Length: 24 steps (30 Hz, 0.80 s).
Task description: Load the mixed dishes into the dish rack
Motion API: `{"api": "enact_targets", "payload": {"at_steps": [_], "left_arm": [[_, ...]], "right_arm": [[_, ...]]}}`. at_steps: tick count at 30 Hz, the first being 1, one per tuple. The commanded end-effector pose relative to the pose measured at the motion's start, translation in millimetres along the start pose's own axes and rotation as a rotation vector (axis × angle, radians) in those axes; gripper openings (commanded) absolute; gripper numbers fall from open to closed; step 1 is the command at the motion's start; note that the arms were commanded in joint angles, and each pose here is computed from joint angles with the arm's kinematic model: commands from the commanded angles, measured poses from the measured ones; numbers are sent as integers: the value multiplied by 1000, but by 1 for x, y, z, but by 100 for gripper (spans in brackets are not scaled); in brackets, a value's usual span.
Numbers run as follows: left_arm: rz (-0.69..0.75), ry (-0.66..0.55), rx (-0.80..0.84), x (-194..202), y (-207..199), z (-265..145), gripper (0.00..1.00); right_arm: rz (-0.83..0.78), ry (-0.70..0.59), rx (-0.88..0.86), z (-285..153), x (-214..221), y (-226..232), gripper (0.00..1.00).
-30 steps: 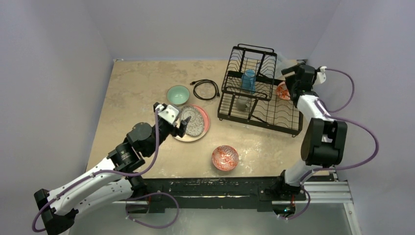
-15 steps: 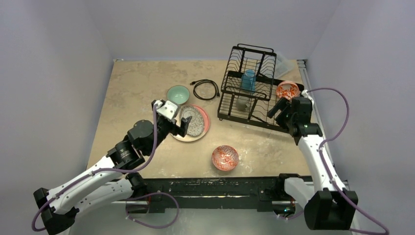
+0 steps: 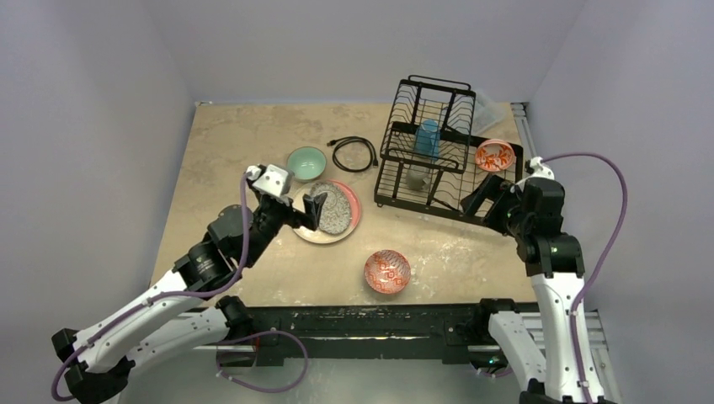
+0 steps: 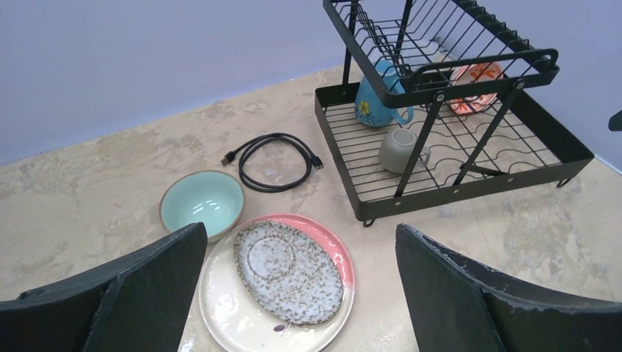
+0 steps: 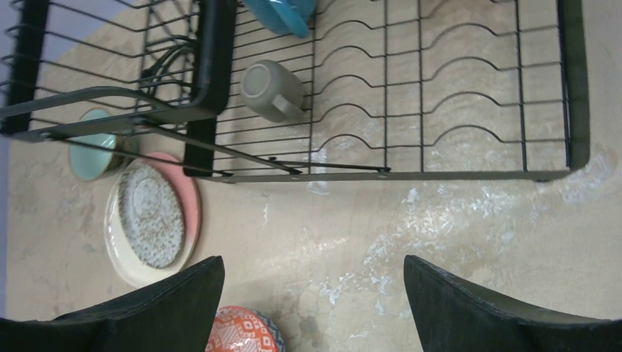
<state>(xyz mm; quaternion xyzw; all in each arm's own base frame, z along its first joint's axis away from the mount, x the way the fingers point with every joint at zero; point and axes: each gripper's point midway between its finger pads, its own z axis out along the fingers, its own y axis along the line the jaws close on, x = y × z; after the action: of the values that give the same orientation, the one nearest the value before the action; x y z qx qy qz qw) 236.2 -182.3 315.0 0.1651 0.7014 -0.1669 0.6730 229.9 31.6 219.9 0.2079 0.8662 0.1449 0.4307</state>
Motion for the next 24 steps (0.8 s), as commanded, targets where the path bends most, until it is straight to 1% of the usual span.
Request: {"api": "enact_targets", "payload": {"at_steps": [1,3,5,8,10,14,16,20,24], "left_arm": [[-147,-126,-39,-53,9,-10,100],[-137,-127,-76,-75,16,-13,100],[-89,-130,-114,-93,23,-12,100],[-8,-168,-162,-114,31,-7,100],[56,-195,-182,-121,34,-3,100],[186,-206,-248,-101,46,3,100],[231,-206,-275,-87,51,4,100],[256,-199,-294,-76,57,-2,100],[237,-227,-317,-80,65,-13,99]], "right_arm": [[-201,-8,-219,-26,-23,46,94],[-243,-26,-327,-40,-30,67,95],[-262,4,-426,-49,-25,88,98],[-264,69,-495,-48,-10,106,99],[-277,97,-519,-50,3,120,99],[-309,161,-575,-57,41,153,99],[-335,191,-564,-55,61,166,99],[-425,239,-540,-59,98,193,99],[-476,257,-520,-59,125,212,99]]}}
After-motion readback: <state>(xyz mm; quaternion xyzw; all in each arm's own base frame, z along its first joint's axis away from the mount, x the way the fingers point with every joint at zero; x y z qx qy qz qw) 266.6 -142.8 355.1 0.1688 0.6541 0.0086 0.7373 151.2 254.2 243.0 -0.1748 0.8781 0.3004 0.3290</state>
